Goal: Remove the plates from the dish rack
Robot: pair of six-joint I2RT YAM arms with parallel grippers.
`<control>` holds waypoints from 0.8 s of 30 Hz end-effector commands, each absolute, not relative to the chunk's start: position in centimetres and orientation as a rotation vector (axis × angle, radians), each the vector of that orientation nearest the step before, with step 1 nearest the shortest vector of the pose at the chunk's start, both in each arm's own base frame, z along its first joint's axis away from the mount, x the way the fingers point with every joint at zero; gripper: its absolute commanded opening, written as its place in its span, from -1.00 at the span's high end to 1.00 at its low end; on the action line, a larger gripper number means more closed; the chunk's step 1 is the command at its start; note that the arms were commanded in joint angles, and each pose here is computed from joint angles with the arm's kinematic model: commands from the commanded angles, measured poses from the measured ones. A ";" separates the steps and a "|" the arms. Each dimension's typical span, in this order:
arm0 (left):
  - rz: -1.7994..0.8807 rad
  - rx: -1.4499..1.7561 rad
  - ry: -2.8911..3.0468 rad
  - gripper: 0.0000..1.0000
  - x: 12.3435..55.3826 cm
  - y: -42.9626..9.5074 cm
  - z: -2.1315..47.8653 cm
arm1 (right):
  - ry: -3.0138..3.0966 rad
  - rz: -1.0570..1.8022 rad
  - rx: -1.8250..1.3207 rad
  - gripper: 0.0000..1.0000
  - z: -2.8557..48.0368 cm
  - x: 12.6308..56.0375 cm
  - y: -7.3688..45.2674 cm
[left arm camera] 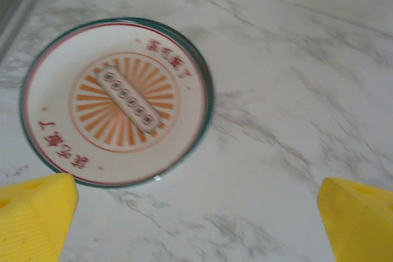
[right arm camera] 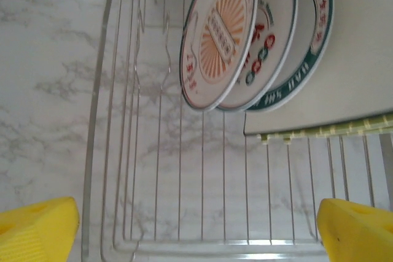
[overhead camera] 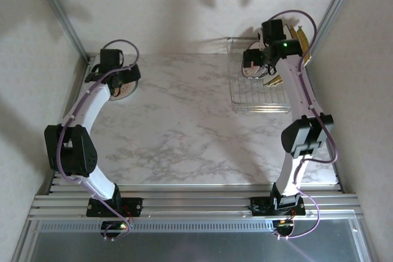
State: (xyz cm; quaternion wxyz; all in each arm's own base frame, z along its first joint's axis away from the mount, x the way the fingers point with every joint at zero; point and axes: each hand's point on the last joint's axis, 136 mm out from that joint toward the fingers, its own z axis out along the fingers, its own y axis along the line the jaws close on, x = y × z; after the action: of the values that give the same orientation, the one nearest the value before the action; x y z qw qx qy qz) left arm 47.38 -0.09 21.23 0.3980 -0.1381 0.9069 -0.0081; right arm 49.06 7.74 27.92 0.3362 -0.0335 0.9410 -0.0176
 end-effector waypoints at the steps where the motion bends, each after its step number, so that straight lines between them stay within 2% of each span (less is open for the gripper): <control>1: 0.087 -0.221 2.490 -0.99 44.2 -1.6 19.2 | 2.470 -0.101 -0.101 -0.98 27.0 51.0 7.6; 10: 0.047 -0.093 2.588 -0.99 42.3 -4.0 18.7 | 2.449 -0.115 -0.132 -0.93 23.8 56.9 8.1; 24: 0.021 -0.045 2.631 -0.99 41.5 -4.6 16.8 | 2.420 -0.193 -0.078 -0.78 20.8 59.9 7.1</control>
State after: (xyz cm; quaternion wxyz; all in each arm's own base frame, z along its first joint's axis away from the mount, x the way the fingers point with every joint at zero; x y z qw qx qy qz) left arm 41.97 -4.12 17.64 0.2668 -0.0339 0.9631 0.0110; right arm 58.84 8.05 19.76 0.3244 -0.0431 0.9435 -0.0519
